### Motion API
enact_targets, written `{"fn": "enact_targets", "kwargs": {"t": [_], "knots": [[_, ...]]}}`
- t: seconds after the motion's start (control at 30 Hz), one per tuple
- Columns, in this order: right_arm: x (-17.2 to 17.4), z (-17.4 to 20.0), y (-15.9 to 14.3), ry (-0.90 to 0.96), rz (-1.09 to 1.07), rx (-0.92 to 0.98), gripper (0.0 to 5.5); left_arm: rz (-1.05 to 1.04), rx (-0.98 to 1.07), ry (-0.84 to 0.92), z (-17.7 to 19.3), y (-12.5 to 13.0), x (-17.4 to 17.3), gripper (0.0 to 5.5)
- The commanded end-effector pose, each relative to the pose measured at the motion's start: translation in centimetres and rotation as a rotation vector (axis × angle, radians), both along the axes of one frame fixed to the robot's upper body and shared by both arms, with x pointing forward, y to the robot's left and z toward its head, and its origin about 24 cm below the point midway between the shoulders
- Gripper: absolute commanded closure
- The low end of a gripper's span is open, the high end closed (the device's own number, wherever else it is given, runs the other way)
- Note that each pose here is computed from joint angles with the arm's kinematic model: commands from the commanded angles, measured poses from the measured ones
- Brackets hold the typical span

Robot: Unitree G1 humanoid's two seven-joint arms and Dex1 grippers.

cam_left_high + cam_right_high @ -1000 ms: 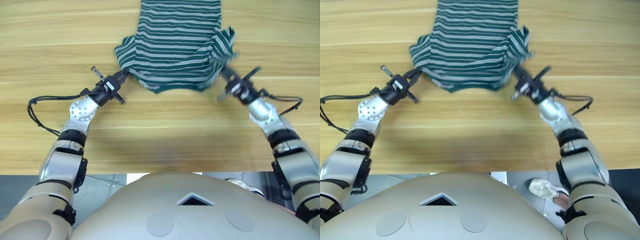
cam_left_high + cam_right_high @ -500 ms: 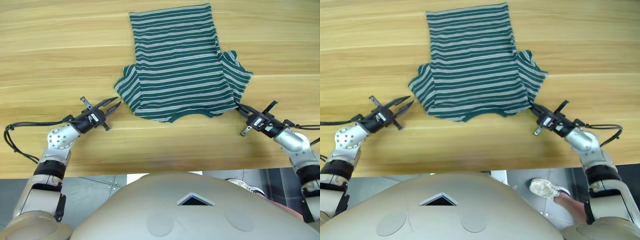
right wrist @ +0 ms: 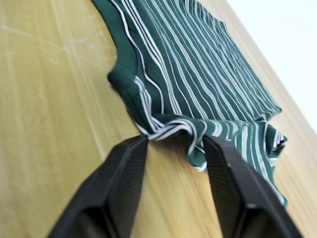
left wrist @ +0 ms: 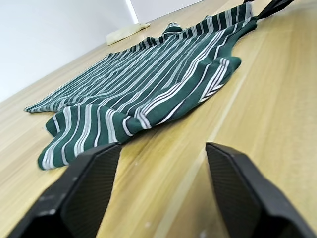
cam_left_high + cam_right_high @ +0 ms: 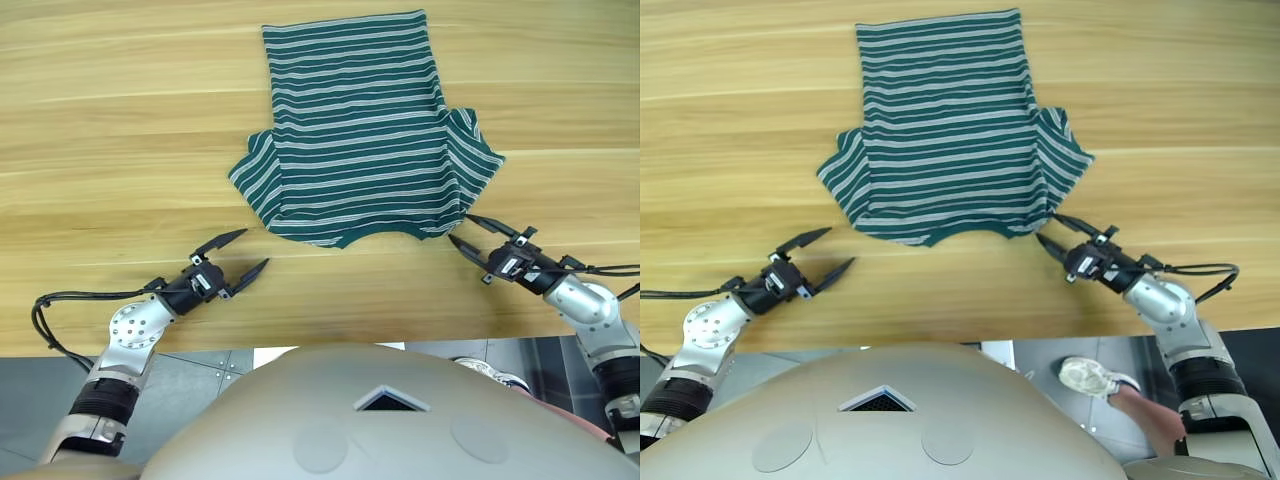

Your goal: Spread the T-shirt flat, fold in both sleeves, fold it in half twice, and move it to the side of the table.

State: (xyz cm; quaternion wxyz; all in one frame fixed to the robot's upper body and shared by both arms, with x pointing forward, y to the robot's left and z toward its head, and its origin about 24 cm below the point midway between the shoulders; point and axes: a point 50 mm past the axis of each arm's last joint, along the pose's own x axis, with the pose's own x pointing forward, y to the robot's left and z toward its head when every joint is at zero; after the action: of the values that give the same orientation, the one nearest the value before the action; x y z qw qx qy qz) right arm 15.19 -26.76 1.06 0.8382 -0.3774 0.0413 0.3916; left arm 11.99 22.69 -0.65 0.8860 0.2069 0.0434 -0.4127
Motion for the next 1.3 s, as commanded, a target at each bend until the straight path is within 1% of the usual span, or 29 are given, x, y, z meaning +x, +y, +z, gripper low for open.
{"fn": "enact_targets", "kwargs": {"t": [0.03,0.07,0.1,0.13,0.17,0.2,0.27,0.4,0.47,0.5,0.57,0.67,0.73,0.83,0.9,0.97,1.1,1.2,1.3], "knots": [[0.1,0.6,-1.2,0.004,-0.036,-0.036,3.16,0.117,-0.014,-0.071,0.5,-0.2,1.9,2.06],[0.2,1.0,-0.9,-0.016,-0.028,0.000,3.16,0.175,-0.019,-0.120,0.9,-0.6,3.4,2.06],[0.4,1.5,-0.3,-0.039,-0.012,0.047,3.16,0.203,-0.043,-0.162,1.3,-1.5,4.8,2.06],[0.6,2.0,0.5,-0.059,0.013,0.092,3.16,0.206,-0.042,-0.205,1.8,-2.7,6.2,2.06],[0.8,2.4,1.1,-0.079,0.031,0.134,3.16,0.190,-0.064,-0.205,1.8,-4.5,7.4,2.06],[1.1,2.8,1.5,-0.094,0.043,0.164,3.16,0.129,-0.018,-0.229,1.7,-6.1,8.0,2.06],[1.5,3.4,1.7,-0.115,0.047,0.209,3.16,0.021,0.029,-0.250,1.5,-8.8,8.5,2.06],[1.8,3.8,1.4,-0.124,0.035,0.230,3.16,-0.119,0.043,-0.254,1.1,-12.0,8.0,2.06],[2.1,4.0,1.6,-0.131,0.039,0.241,3.16,-0.228,0.092,-0.217,-0.2,-13.5,7.2,2.06],[2.3,4.0,1.6,-0.134,0.037,0.238,3.16,-0.273,0.120,-0.194,-0.8,-13.8,6.7,2.06],[2.8,4.0,1.6,-0.147,0.025,0.228,3.16,-0.336,0.173,-0.129,-2.1,-13.0,5.7,2.06],[3.6,4.0,1.6,-0.161,0.013,0.206,3.16,-0.343,0.245,-0.052,-3.2,-10.4,4.2,2.06],[4.8,4.1,1.1,-0.208,-0.050,0.176,3.16,-0.316,0.290,-0.011,-3.7,-8.4,3.5,2.06],[6.4,4.9,0.6,-0.289,-0.127,0.175,3.16,-0.284,0.275,0.031,-3.7,-7.1,2.3,2.06],[6.7,4.4,0.6,-0.280,-0.127,0.119,3.16,-0.273,0.267,0.044,-3.7,-6.7,1.8,2.06],[6.6,2.9,0.9,-0.239,-0.109,0.054,3.16,-0.267,0.267,0.042,-3.8,-6.7,1.9,2.06],[6.6,1.1,1.8,-0.210,-0.101,0.010,3.16,-0.277,0.230,0.017,-3.5,-7.6,2.2,2.06],[7.0,1.2,2.5,-0.244,-0.103,0.036,3.16,-0.288,0.171,-0.033,-2.7,-8.5,2.3,2.06],[7.5,1.7,2.6,-0.290,-0.120,0.053,3.16,-0.216,0.101,-0.141,-0.6,-8.9,3.6,2.06]]}}
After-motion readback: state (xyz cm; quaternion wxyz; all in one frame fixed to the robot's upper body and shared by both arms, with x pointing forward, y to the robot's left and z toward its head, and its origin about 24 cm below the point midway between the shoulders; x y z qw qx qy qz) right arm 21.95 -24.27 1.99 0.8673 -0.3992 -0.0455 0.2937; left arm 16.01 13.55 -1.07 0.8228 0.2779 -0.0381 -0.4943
